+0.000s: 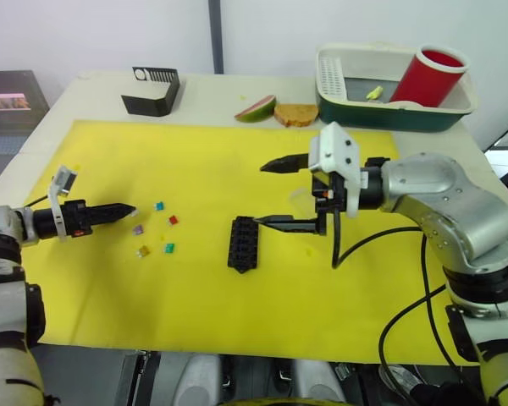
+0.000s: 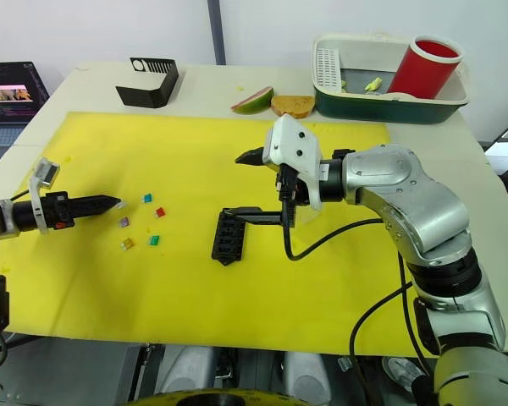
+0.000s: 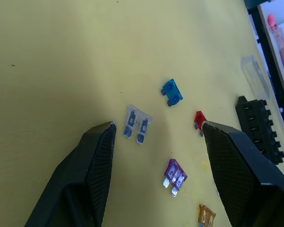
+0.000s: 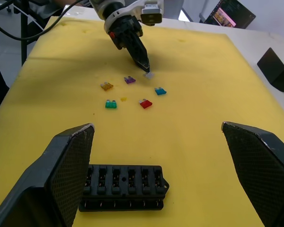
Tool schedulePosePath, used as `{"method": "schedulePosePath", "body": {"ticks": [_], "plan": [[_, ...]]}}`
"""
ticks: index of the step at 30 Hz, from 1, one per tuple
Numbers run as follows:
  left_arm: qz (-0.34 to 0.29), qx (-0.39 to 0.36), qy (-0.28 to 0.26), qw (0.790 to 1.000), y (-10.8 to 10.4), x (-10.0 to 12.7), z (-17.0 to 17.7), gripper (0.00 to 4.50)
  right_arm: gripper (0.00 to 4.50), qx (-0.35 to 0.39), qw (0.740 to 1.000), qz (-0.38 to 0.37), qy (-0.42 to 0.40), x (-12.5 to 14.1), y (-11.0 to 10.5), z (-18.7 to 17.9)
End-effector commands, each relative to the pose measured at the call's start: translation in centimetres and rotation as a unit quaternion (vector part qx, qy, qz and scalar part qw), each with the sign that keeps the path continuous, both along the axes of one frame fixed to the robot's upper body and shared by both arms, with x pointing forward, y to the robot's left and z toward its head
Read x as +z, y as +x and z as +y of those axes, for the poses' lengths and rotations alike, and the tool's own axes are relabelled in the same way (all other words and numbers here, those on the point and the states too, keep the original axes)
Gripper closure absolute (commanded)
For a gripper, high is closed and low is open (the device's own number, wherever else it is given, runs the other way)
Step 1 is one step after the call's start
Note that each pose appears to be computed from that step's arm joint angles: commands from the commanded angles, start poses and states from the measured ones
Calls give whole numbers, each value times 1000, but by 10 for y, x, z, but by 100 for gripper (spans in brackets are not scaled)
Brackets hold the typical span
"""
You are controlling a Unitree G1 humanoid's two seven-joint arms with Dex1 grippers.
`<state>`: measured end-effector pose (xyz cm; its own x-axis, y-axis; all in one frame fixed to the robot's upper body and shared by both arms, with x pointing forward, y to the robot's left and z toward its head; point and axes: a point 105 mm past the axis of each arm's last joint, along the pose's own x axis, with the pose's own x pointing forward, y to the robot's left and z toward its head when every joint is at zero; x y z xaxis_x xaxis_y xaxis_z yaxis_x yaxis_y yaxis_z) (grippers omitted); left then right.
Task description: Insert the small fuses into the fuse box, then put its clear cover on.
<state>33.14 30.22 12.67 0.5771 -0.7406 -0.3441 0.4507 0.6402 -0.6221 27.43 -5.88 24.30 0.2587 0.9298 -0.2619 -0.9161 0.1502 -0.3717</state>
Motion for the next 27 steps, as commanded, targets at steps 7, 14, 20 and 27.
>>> {"method": "schedulePosePath", "body": {"ticks": [7, 14, 20, 27], "plan": [[23, 10, -21, 999, -2, -21, -7, 144, 0, 8, 1000, -27, -7, 11, -7, 0], [19, 30, -27, 999, 3, -23, -8, 232, 0, 6, 1000, -24, -17, 6, -6, 1], [11, 81, -29, 996, 7, -24, 5, 304, 0, -5, 999, -33, -19, 6, -2, 0], [16, 86, -26, 996, 2, -27, 10, 304, 0, -4, 999, -33, -17, 6, -1, 2]]}}
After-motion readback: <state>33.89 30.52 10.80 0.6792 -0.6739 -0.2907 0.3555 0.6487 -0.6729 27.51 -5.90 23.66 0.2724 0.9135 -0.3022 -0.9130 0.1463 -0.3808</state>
